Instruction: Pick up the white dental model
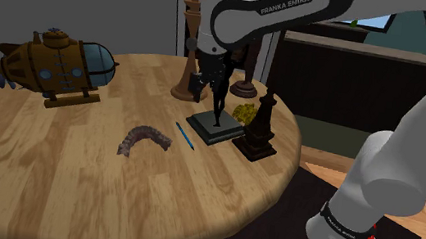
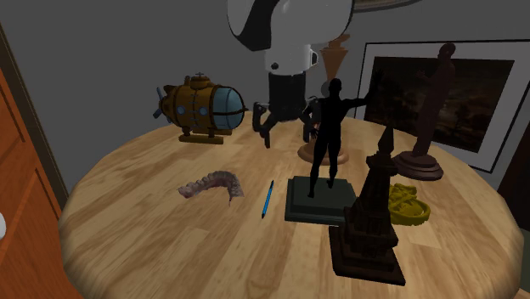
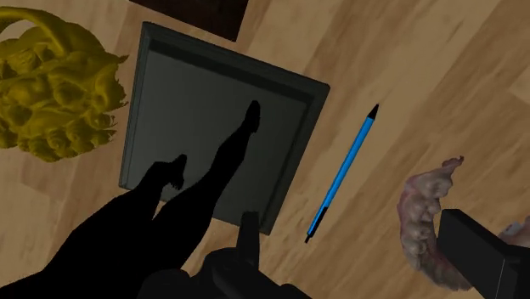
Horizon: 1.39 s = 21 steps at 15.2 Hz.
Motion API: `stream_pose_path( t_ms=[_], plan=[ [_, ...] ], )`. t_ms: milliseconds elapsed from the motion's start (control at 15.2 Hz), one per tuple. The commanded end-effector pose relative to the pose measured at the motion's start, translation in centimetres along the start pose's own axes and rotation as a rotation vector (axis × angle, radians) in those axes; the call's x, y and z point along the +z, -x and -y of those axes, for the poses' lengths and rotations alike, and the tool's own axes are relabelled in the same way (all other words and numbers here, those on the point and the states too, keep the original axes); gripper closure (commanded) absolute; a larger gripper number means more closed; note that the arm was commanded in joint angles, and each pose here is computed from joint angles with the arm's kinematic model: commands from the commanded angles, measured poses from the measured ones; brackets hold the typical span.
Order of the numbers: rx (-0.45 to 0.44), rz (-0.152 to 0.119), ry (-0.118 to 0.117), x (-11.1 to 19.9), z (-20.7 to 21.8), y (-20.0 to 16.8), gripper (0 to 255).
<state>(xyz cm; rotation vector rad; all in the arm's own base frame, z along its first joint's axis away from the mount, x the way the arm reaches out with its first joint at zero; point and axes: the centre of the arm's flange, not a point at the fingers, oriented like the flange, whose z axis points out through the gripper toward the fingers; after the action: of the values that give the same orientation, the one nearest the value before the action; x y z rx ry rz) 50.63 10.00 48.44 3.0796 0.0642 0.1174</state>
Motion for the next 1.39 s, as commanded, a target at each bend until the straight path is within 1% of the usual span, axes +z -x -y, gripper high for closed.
stream_pose_path(
  t_ms=[0,858,1320],
  plan=[
    [-0.021,0.009,-0.003,1.6,1.5,-1.8,0],
    [-0.157,0.067,-0.017,11.9,12.2,-11.1,0],
    [-0.163,0.07,-0.017,15.5,12.9,-11.2,0]
  ],
)
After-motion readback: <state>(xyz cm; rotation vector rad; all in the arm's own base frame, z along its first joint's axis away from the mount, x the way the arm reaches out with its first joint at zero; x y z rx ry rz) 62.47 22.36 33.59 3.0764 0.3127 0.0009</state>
